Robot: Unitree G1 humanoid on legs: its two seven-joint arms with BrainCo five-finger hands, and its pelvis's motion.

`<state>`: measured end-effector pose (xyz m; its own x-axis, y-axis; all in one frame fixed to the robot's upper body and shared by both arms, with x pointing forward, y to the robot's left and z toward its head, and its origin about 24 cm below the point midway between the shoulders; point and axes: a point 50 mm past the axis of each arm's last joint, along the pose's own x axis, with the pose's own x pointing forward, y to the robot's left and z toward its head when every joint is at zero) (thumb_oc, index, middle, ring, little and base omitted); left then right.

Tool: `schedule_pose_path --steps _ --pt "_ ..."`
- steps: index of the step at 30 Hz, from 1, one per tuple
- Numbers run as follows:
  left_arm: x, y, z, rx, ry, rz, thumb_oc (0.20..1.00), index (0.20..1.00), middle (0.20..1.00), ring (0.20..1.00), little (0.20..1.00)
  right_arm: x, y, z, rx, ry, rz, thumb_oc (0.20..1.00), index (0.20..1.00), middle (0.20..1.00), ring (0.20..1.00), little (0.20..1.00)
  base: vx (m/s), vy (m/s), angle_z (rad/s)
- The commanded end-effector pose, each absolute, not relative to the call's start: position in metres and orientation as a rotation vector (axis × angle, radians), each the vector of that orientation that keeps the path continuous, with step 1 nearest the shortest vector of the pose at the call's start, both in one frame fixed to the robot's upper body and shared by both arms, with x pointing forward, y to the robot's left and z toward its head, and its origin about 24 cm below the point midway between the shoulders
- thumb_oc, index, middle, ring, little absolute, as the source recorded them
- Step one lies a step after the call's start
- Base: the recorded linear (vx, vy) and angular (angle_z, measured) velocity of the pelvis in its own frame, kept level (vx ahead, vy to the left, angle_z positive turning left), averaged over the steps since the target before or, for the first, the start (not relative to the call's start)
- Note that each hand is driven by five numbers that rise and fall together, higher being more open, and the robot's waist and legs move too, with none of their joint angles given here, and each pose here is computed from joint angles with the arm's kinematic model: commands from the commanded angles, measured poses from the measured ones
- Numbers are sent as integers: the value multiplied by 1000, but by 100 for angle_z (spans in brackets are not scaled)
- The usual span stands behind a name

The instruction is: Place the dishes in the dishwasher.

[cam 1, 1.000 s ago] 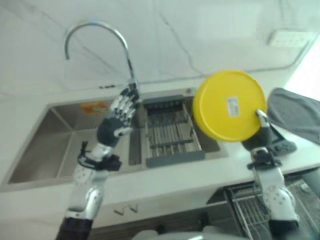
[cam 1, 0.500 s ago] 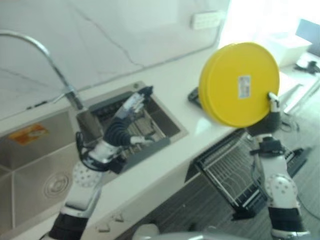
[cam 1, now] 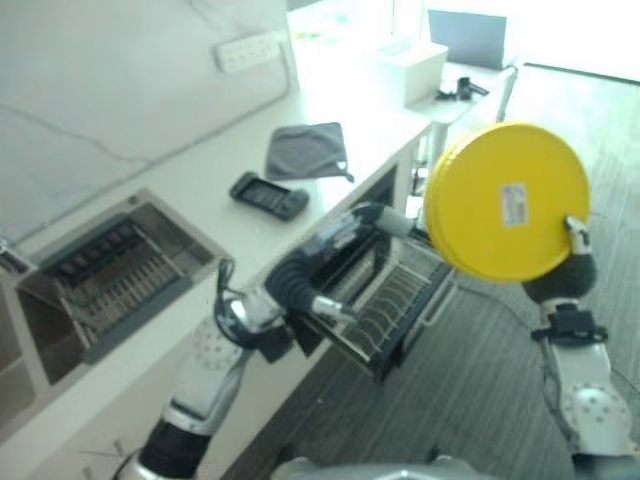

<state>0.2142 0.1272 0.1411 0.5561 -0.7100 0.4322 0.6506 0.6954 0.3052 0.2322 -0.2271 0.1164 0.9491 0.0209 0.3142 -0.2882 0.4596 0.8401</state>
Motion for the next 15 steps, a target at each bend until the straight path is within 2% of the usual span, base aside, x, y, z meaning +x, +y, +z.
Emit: schedule_pose_path --steps 1,7,12,15 --pt "210 148 173 208 -707 -816 1000 1000 1000 1000 1000 241 -209 171 1131 -489 410 200 200 200 200 200 -84 -163 56" --pt "206 146 166 211 -695 -796 1000 1000 1000 1000 1000 239 -202 171 1103 -550 379 200 200 200 200 200 99 -1 25" --pt "210 141 168 237 -708 -746 1000 1000 1000 1000 1000 240 -200 173 1095 -568 385 200 200 200 200 200 195 154 14" --pt "213 137 167 246 -718 -766 1000 1000 1000 1000 1000 236 -204 181 1120 -713 375 200 200 200 200 200 170 241 -12"
